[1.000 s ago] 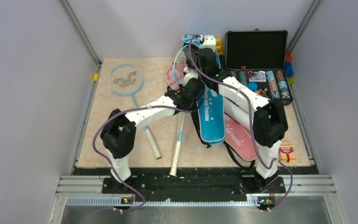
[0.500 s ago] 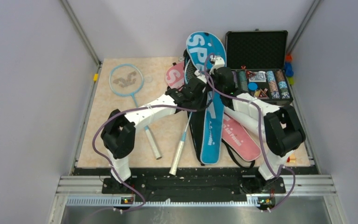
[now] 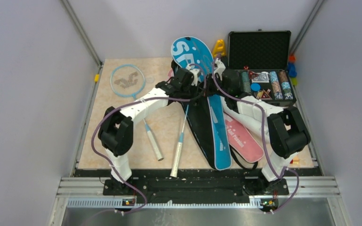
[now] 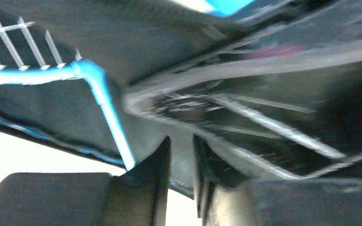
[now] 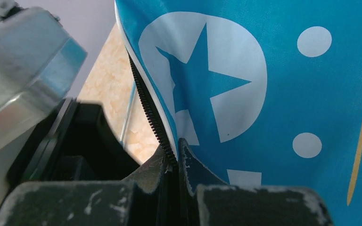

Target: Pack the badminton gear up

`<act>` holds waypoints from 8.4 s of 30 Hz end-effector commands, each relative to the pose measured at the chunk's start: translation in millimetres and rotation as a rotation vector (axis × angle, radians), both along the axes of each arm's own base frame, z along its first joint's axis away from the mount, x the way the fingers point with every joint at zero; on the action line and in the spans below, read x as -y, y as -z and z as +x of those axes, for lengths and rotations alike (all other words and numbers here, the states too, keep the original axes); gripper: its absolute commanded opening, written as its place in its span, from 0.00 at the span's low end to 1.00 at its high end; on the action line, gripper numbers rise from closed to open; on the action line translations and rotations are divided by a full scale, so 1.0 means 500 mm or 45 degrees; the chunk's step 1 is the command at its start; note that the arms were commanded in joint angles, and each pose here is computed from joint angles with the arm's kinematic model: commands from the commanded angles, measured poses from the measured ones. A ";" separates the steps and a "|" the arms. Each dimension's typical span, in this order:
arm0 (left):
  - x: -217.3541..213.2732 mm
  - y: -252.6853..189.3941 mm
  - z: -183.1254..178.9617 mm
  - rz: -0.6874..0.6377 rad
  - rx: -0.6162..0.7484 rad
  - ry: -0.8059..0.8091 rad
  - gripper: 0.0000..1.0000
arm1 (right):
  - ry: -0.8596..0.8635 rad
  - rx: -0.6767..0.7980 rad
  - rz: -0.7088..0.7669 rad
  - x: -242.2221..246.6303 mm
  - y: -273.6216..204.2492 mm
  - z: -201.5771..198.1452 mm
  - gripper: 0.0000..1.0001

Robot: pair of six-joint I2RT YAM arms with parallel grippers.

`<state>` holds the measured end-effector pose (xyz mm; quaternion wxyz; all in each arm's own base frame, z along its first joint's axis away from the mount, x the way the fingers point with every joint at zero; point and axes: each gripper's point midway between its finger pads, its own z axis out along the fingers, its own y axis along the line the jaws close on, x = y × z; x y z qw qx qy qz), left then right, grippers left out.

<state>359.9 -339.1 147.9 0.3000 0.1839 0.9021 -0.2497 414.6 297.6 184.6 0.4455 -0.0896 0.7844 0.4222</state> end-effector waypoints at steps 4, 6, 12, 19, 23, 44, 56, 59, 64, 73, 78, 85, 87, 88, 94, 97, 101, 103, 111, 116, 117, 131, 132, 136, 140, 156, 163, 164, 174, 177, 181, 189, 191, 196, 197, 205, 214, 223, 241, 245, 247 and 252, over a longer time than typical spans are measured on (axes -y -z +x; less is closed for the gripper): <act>-0.072 -0.013 -0.130 -0.083 0.049 0.008 0.57 | 0.001 0.063 0.028 -0.018 -0.061 -0.013 0.00; -0.119 0.000 -0.168 -0.082 0.057 -0.056 0.72 | -0.008 0.055 0.024 -0.021 -0.058 -0.013 0.00; -0.225 0.063 -0.276 -0.092 0.034 -0.170 0.94 | -0.051 0.031 0.004 -0.027 -0.042 -0.020 0.00; -0.191 0.094 -0.310 -0.312 0.013 -0.100 0.95 | -0.088 0.011 0.033 -0.036 -0.042 -0.029 0.00; -0.171 0.123 -0.294 -0.259 -0.037 -0.075 0.91 | -0.108 -0.013 0.052 -0.040 -0.040 -0.035 0.00; -0.089 -0.051 -0.155 -0.540 0.112 -0.329 0.00 | -0.410 -0.153 0.167 -0.142 -0.033 -0.254 0.00; -0.096 -0.173 -0.092 -0.891 0.314 -0.596 0.00 | -0.470 -0.585 0.749 -0.197 -0.124 -0.376 0.00; -0.117 -0.202 -0.099 -0.890 0.363 -0.619 0.00 | -0.469 -0.640 0.866 -0.201 -0.152 -0.355 0.00; -0.151 -0.230 -0.133 -0.856 0.417 -0.585 0.00 | -0.522 -0.696 0.863 -0.212 -0.167 -0.340 0.00; -0.251 -0.221 -0.162 -0.647 0.417 -0.765 0.00 | -0.090 -0.432 -0.044 -0.139 -0.040 -0.234 0.11; -0.263 -0.169 -0.146 -0.583 0.380 -0.862 0.00 | -0.067 -0.392 -0.225 -0.130 0.021 -0.243 0.21; -0.252 -0.130 -0.114 -0.489 0.368 -0.907 0.00 | 0.130 -0.212 -0.608 -0.098 0.056 -0.238 0.46; -0.246 -0.120 -0.106 -0.477 0.363 -0.907 0.00 | 0.210 -0.133 -0.738 -0.077 0.055 -0.242 0.51; -0.243 -0.119 -0.103 -0.478 0.362 -0.908 0.00 | 0.215 -0.118 -0.779 -0.072 0.060 -0.250 0.53; -0.229 -0.087 -0.096 -0.444 0.321 -0.898 0.00 | 0.215 -0.055 -0.942 -0.066 0.099 -0.305 0.58; -0.222 -0.078 -0.095 -0.437 0.303 -0.892 0.00 | 0.231 0.003 -0.949 -0.083 0.095 -0.314 0.59; -0.217 -0.083 -0.094 -0.473 0.301 -0.893 0.00 | 0.281 0.026 -0.950 -0.092 0.113 -0.302 0.59; -0.224 -0.081 -0.095 -0.472 0.304 -0.912 0.00 | 0.294 0.021 -0.956 -0.099 0.126 -0.296 0.59; -0.272 -0.096 -0.106 -0.495 0.367 -1.010 0.00 | 0.298 0.005 -0.871 -0.134 0.134 -0.288 0.18; -0.304 -0.106 -0.118 -0.513 0.414 -1.056 0.00 | 0.312 0.061 -0.794 -0.134 0.085 -0.283 0.00; -0.313 -0.099 -0.123 -0.488 0.412 -1.066 0.00 | 0.281 0.065 -0.757 -0.141 0.073 -0.288 0.00; -0.382 -0.129 -0.130 -0.609 0.578 -1.221 0.00 | -0.548 -0.306 0.226 -0.287 -0.126 -0.509 0.00; -0.381 -0.127 -0.122 -0.626 0.607 -1.232 0.00 | -0.545 -0.318 0.240 -0.282 -0.128 -0.508 0.00; -0.357 -0.085 -0.094 -0.660 0.595 -1.256 0.00 | -0.589 -0.382 0.282 -0.270 -0.129 -0.526 0.00; -0.328 -0.065 -0.057 -0.704 0.546 -1.332 0.00 | -0.667 -0.485 0.336 -0.271 -0.113 -0.551 0.00; -0.243 0.030 -0.058 -0.450 0.331 -1.196 0.60 | -0.282 -0.439 0.209 -0.174 -0.047 -0.422 0.00; -0.212 -0.050 -0.138 -0.295 0.302 -0.728 0.79 | 0.051 -0.282 0.024 -0.090 -0.028 -0.331 0.00; -0.211 -0.063 -0.148 -0.291 0.311 -0.674 0.80 | 0.102 -0.255 0.011 -0.076 -0.032 -0.321 0.00; -0.323 -0.060 -0.185 -0.255 0.391 -0.850 0.91 | 0.434 -0.134 -0.081 0.064 -0.024 -0.303 0.00; -0.371 -0.022 -0.182 -0.173 0.337 -0.968 0.93 | 0.418 -0.168 -0.089 0.067 -0.006 -0.312 0.00; -0.412 0.014 -0.188 -0.131 0.280 -1.053 0.93 | 0.411 -0.202 -0.109 0.068 0.024 -0.315 0.00; -0.543 0.088 -0.158 -0.096 0.171 -1.355 0.91 | 0.344 -0.185 -0.127 0.041 0.031 -0.307 0.00; -0.561 0.103 -0.144 -0.066 0.166 -1.370 0.91 | 0.341 -0.183 -0.140 0.041 0.035 -0.305 0.00; -0.613 0.146 -0.120 0.001 0.059 -1.480 0.84 | 0.351 -0.169 -0.162 0.049 0.036 -0.305 0.00; -0.621 0.154 -0.115 0.010 0.051 -1.493 0.83 | 0.363 -0.166 -0.175 0.054 0.037 -0.304 0.00; -0.668 0.163 -0.028 0.003 0.029 -1.569 0.79 | 0.444 -0.123 -0.215 0.091 0.031 -0.299 0.00; -0.632 0.218 0.057 0.022 -0.128 -1.463 0.71 | 0.513 -0.087 -0.234 0.124 0.026 -0.297 0.00; -0.625 0.293 0.060 0.252 -0.419 -1.384 0.36 | 0.519 -0.066 -0.233 0.128 0.019 -0.293 0.00; -0.650 0.111 -0.032 0.258 -0.128 -1.403 0.00 | 0.637 0.070 -0.167 0.108 -0.042 -0.223 0.00; -0.623 0.082 -0.103 0.209 -0.110 -1.376 0.00 | 0.673 0.135 -0.142 0.080 -0.078 -0.179 0.00; -0.605 0.070 -0.138 0.195 -0.107 -1.336 0.00 | 0.664 0.156 -0.121 0.051 -0.094 -0.155 0.00; -0.591 0.032 -0.217 0.189 -0.099 -1.353 0.00 | 0.673 0.197 -0.027 -0.007 -0.135 -0.102 0.00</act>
